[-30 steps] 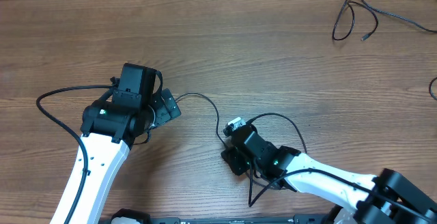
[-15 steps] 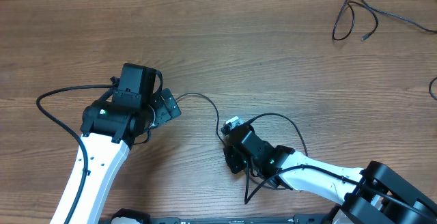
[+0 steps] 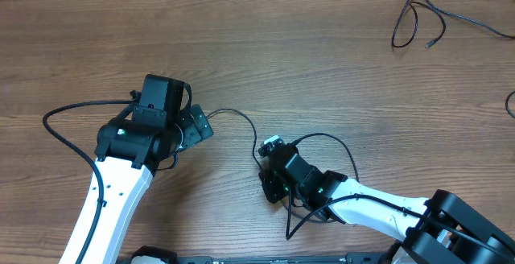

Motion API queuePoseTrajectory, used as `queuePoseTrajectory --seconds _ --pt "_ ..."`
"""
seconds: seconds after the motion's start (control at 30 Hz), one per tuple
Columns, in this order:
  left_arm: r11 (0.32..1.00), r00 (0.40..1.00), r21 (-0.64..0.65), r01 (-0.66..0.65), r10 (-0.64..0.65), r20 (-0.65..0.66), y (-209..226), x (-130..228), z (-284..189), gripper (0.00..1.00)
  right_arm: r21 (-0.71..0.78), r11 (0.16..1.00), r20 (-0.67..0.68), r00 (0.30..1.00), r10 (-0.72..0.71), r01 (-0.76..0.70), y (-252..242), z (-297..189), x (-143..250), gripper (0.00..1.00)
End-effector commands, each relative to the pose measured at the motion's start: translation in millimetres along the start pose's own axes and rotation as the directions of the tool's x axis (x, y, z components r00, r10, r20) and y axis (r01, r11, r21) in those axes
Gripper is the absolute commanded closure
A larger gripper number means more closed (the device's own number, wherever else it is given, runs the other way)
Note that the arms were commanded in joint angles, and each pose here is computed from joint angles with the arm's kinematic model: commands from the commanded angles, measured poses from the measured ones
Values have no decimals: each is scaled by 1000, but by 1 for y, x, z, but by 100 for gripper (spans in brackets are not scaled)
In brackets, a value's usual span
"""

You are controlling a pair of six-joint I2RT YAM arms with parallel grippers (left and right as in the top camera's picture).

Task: Untangle cables
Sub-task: 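Grasp the middle of the last black cable with the right gripper, then lift the cable and carry it toward the upper right with the right gripper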

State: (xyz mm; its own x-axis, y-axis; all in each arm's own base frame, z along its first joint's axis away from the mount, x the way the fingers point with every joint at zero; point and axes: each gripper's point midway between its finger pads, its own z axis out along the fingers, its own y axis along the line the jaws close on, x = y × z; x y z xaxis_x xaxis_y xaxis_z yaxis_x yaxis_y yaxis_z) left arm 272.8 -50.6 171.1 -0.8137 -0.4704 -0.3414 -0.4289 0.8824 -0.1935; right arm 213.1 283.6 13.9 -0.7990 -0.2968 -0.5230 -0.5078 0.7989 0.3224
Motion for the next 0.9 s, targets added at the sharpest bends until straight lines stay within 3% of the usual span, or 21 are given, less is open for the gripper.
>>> queuePoseTrajectory --seconds 0.0,0.13,0.3,0.63,0.77,0.87 --pt "1000 1000 -3 4 -4 24 3 -3 -4 0 -2 997 31 997 73 -73 -6 -1 -15 96" --pt "1000 1000 -3 4 -4 24 3 -3 -4 0 22 991 68 989 130 -132 -28 -9 -31 96" --pt "1000 1000 -3 4 -4 24 3 -3 -4 0 -26 979 177 963 203 -202 -47 -43 -83 96" --pt "1000 1000 -3 4 -4 24 3 -3 -4 1 21 999 540 842 23 -41 -65 -170 -230 96" --pt "1000 1000 -3 4 -4 24 3 -3 -4 0 144 983 685 705 -184 118 -57 -229 -288 96" --pt "1000 1000 -3 4 -4 24 3 -3 -4 0 234 963 807 525 -270 135 -53 -293 -333 96"
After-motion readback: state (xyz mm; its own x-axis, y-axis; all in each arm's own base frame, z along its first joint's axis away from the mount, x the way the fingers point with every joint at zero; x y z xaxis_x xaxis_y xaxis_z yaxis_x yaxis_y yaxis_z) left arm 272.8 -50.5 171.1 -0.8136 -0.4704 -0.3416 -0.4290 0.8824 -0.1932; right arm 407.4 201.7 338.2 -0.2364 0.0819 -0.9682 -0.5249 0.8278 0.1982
